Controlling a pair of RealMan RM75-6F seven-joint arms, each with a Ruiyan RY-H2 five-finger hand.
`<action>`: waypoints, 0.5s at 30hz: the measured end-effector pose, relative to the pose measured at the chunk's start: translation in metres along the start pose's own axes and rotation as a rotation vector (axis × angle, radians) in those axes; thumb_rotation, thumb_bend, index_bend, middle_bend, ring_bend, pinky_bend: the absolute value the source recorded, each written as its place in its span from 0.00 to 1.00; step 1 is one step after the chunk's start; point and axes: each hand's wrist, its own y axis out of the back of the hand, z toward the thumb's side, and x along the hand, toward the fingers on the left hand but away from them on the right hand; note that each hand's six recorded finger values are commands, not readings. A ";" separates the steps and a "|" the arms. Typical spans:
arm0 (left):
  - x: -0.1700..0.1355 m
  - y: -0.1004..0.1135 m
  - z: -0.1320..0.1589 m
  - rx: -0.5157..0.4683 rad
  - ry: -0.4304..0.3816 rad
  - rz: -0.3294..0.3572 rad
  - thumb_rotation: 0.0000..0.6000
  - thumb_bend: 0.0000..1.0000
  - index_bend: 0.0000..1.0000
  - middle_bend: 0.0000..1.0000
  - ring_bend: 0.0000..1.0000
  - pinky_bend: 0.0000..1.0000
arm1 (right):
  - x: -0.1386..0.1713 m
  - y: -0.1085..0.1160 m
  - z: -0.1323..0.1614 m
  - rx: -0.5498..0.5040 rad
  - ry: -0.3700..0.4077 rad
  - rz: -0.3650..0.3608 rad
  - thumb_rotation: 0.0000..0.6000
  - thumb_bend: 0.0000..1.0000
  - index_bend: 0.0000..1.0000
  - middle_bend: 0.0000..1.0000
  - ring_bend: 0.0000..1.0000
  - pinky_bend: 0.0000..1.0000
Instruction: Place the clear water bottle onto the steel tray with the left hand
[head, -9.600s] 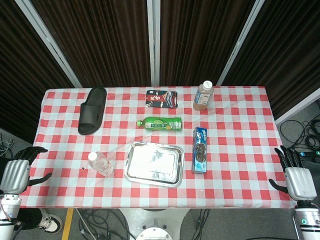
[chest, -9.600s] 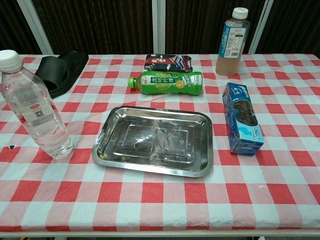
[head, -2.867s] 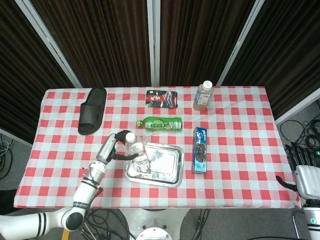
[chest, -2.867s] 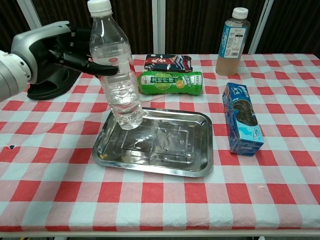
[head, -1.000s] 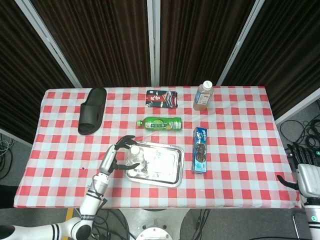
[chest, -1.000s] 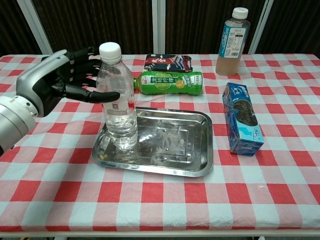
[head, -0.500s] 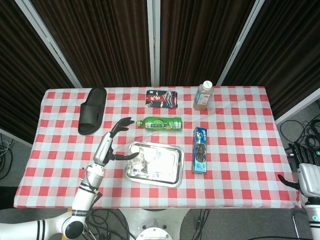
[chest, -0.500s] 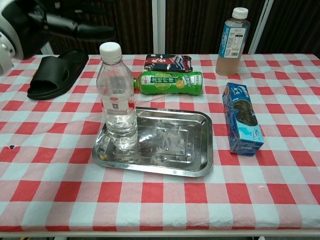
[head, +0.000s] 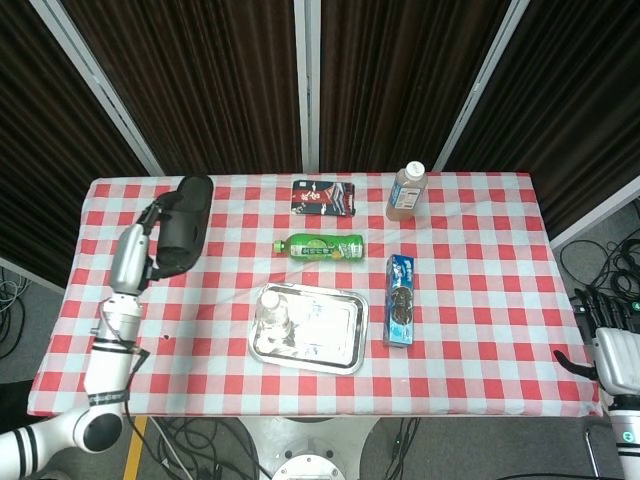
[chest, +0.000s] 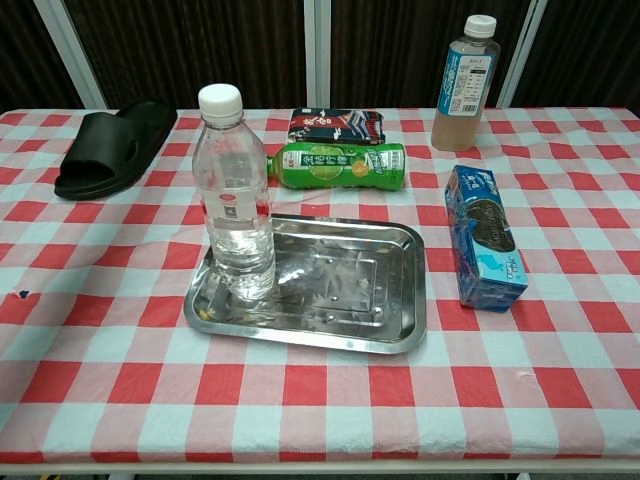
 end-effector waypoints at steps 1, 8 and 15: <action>0.000 0.007 -0.009 0.050 0.004 0.013 1.00 0.28 0.24 0.29 0.20 0.29 | 0.000 -0.001 0.000 0.002 0.002 0.001 1.00 0.11 0.00 0.00 0.00 0.00; -0.033 0.056 -0.078 0.581 -0.038 -0.003 1.00 0.13 0.25 0.26 0.18 0.22 | 0.002 -0.001 0.004 0.022 0.020 -0.007 1.00 0.11 0.00 0.00 0.00 0.00; -0.116 0.077 -0.126 0.947 -0.026 -0.144 1.00 0.06 0.26 0.26 0.17 0.22 | 0.004 0.001 0.007 0.054 0.029 -0.027 1.00 0.11 0.00 0.00 0.00 0.00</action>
